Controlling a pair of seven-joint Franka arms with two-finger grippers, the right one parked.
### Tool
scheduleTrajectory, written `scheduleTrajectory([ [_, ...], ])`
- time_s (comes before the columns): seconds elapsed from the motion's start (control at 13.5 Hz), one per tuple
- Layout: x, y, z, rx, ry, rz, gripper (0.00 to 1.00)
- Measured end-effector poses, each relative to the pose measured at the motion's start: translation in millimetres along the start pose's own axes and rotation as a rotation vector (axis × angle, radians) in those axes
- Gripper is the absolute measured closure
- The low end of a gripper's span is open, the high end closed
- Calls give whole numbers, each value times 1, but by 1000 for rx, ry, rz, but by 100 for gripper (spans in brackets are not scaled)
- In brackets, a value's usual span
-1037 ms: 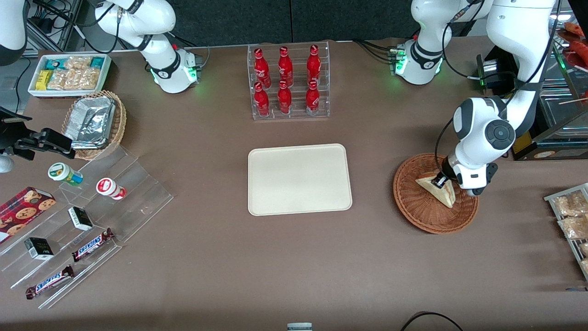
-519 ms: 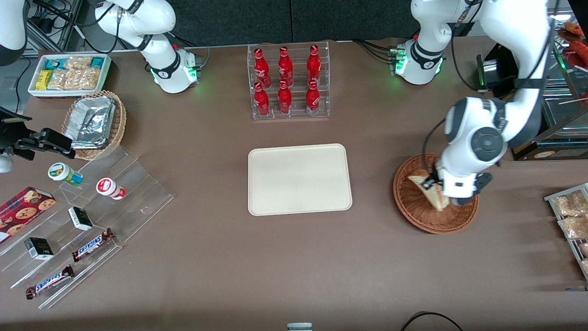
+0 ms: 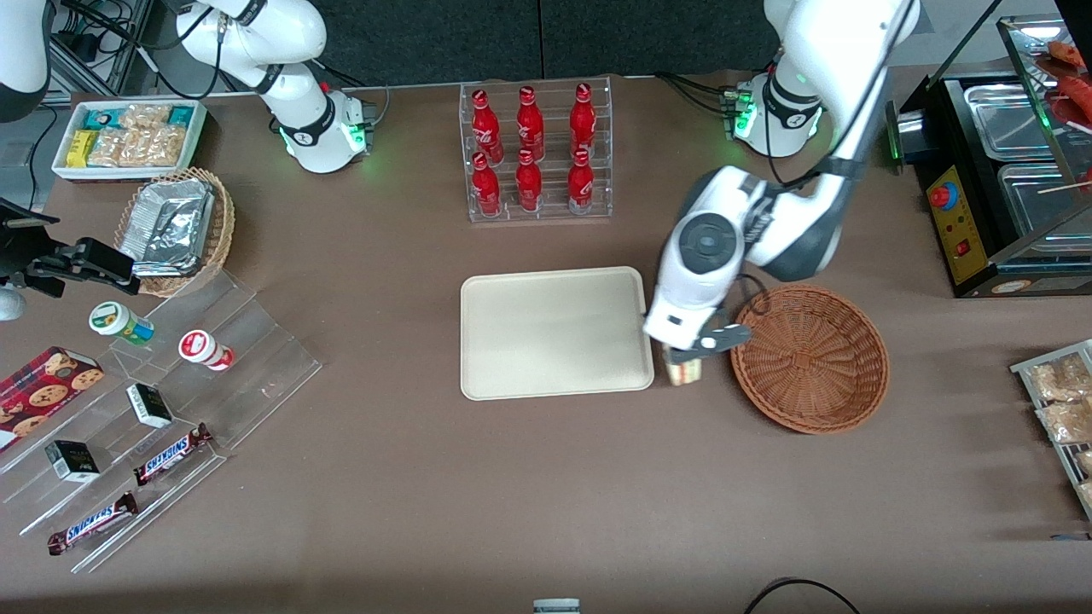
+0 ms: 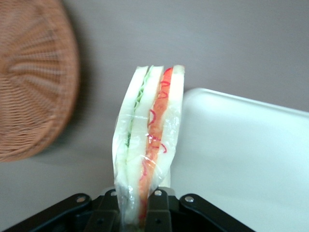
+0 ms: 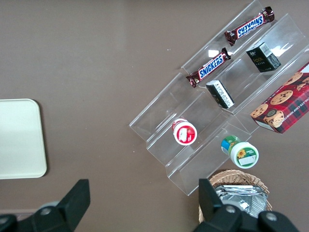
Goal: Place sandwich from basket to tray
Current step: 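Lift the sandwich and carry it with the left gripper over the tray, then lower the sandwich onto the tray and open the left gripper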
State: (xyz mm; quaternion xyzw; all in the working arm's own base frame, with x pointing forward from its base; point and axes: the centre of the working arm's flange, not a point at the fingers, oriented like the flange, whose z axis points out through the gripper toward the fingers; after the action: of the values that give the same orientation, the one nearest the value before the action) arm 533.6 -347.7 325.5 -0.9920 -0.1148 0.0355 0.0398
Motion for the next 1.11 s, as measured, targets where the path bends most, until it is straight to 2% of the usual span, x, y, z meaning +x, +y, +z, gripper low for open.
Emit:
scheduleTrajectory([
  [0.22,-26,58,5,-40,-14,106,84],
  [0.44,-51,104,26,-59,-43,174,84],
  [0.67,-74,137,48,-91,-35,215,84],
  [0.89,-88,158,70,-99,-41,189,84],
  [1.11,-89,165,83,-83,-35,159,84],
])
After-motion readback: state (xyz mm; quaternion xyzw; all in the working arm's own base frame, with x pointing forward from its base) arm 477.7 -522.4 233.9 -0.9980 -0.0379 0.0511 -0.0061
